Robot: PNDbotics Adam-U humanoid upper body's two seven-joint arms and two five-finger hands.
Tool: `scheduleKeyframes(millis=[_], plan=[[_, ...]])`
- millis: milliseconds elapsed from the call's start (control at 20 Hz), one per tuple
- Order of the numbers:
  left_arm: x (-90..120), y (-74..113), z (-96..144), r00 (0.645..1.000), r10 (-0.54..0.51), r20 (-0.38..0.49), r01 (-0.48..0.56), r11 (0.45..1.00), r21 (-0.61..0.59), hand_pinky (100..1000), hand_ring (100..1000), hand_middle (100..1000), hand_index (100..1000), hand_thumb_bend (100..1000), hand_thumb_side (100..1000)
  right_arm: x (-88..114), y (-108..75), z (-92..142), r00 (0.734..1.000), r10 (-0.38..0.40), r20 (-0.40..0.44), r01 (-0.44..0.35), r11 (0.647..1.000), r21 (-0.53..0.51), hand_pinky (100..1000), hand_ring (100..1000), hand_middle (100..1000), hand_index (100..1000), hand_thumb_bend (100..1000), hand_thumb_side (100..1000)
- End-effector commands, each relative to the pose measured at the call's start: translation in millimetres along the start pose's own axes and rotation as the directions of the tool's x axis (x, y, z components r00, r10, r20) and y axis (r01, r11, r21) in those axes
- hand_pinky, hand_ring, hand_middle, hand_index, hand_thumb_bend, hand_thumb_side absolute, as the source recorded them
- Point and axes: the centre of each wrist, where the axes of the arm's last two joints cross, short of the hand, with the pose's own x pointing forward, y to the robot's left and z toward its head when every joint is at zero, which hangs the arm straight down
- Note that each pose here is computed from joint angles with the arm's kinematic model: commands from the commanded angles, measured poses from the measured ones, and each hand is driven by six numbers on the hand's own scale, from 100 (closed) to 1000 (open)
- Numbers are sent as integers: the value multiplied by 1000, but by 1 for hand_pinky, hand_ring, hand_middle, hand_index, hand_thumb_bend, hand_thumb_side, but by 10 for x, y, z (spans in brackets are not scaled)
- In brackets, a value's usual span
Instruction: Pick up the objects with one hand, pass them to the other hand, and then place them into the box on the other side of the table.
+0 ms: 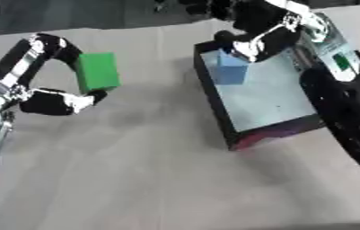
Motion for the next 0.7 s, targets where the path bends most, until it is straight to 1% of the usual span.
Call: scheduleKeyframes(millis=[50, 200, 450, 700], plan=[[117, 44, -12, 999, 10, 42, -11, 1000, 27, 729, 516, 436, 509, 100, 100, 56, -13, -157, 988, 120, 92, -130, 985, 114, 1000, 1000, 994, 1000, 100, 100], [150, 8, -10, 998, 33, 58, -34, 999, 25, 729, 509, 436, 509, 100, 100, 21, 39, -236, 984, 143, 107, -157, 979, 131, 1000, 1000, 998, 1000, 112, 100], [170, -46, -12, 995, 78, 64, -79, 997, 16, 729, 488, 434, 508, 100, 100, -17, 86, -338, 973, 188, 131, -207, 967, 149, 1000, 1000, 992, 1000, 261, 100], [209, -89, -20, 989, 122, 78, -123, 992, 8, 730, 480, 433, 508, 100, 100, -70, 131, -398, 963, 230, 143, -253, 953, 165, 1000, 1000, 989, 1000, 346, 100]])
